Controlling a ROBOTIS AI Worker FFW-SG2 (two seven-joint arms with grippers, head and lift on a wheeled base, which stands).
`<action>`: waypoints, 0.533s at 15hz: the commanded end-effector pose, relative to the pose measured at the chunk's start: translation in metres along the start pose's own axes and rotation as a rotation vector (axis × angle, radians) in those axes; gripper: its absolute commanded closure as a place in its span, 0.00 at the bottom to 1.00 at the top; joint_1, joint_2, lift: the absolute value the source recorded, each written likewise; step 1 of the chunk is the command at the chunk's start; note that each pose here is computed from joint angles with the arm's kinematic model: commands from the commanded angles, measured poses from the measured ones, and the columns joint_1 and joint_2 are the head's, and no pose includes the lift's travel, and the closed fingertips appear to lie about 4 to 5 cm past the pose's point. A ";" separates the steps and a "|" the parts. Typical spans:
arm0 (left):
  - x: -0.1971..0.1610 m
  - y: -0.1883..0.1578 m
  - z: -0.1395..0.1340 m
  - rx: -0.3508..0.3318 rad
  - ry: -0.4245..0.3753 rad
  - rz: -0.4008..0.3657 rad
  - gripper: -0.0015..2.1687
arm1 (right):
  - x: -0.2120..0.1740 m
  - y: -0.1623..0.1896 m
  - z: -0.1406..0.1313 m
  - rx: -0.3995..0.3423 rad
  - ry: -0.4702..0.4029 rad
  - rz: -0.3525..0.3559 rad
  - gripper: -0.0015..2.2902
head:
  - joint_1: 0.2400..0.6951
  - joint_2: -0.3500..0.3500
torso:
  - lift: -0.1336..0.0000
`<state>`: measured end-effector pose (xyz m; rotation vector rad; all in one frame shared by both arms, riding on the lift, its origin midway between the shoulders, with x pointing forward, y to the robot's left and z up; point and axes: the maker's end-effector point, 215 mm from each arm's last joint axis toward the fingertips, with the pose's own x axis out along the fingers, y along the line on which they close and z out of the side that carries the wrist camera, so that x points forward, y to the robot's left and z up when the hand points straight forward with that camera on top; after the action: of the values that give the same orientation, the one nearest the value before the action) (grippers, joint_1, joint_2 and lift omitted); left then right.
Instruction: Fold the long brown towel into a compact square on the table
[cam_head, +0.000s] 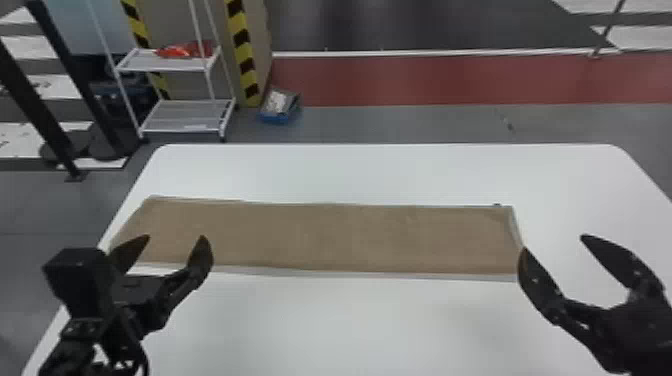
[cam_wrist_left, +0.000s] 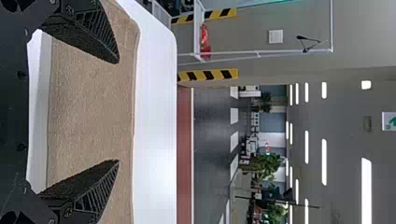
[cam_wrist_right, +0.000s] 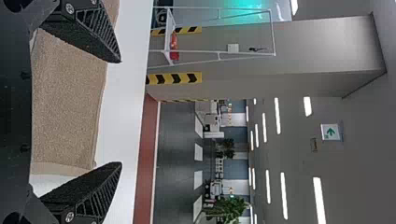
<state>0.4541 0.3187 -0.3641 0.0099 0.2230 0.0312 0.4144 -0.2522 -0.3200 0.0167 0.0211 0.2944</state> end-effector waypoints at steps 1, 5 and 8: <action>0.020 0.033 0.004 -0.060 0.052 0.042 0.07 | -0.001 0.000 -0.001 0.004 0.001 -0.002 0.04 | 1.00 0.61 | 0.08; 0.060 0.077 -0.005 -0.201 0.166 0.046 0.07 | -0.003 0.000 0.000 0.000 0.001 -0.002 0.04 | 1.00 0.69 | 0.08; 0.084 0.086 -0.017 -0.241 0.235 0.031 0.08 | -0.002 0.001 0.000 0.000 0.001 -0.001 0.04 | 1.00 0.74 | 0.08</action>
<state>0.5213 0.3986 -0.3913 -0.2224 0.4232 0.0854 0.4119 -0.2530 -0.3193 0.0133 0.0211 0.2934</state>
